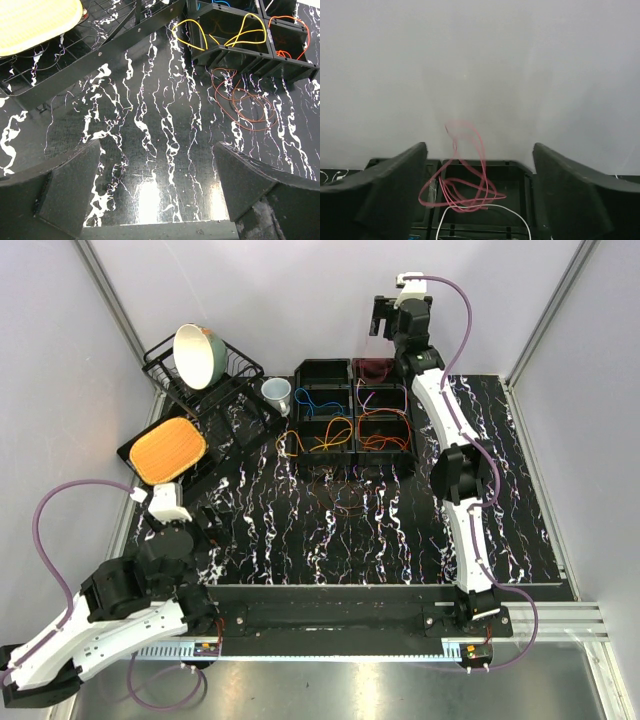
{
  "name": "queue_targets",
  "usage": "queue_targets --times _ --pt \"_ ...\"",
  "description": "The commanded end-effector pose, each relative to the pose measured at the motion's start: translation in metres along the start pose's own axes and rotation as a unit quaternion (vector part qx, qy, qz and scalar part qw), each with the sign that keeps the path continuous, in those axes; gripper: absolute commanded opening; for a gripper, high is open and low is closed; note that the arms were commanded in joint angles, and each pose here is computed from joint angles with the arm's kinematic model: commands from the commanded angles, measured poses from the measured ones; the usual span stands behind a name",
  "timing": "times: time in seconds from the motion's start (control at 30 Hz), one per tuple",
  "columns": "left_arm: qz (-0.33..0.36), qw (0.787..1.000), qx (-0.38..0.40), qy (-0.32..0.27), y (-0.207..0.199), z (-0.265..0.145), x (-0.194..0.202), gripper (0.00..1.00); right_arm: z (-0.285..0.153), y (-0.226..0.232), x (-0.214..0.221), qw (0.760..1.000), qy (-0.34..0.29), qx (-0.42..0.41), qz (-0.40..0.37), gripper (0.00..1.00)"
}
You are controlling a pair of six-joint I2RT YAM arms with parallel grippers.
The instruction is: Untangle the cables
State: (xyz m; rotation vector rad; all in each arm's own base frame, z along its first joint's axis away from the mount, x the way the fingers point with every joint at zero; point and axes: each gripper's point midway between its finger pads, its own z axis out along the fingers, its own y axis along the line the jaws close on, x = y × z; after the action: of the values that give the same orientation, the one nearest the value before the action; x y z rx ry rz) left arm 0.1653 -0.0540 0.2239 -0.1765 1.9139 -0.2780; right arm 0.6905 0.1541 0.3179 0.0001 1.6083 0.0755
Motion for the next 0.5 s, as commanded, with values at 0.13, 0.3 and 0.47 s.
queue_targets --times 0.13,0.3,0.47 --pt "-0.024 0.999 -0.024 -0.011 0.002 -0.001 -0.012 0.99 -0.007 -0.01 -0.021 0.999 -0.028 0.031 0.034 1.0" --pt "-0.005 0.999 -0.049 -0.007 0.007 0.002 -0.01 0.99 -0.021 -0.007 -0.025 0.997 -0.011 0.024 0.067 1.0" --pt "-0.017 0.998 -0.056 -0.003 0.005 0.002 -0.012 0.99 -0.051 -0.001 -0.021 0.992 0.029 0.009 0.123 1.0"
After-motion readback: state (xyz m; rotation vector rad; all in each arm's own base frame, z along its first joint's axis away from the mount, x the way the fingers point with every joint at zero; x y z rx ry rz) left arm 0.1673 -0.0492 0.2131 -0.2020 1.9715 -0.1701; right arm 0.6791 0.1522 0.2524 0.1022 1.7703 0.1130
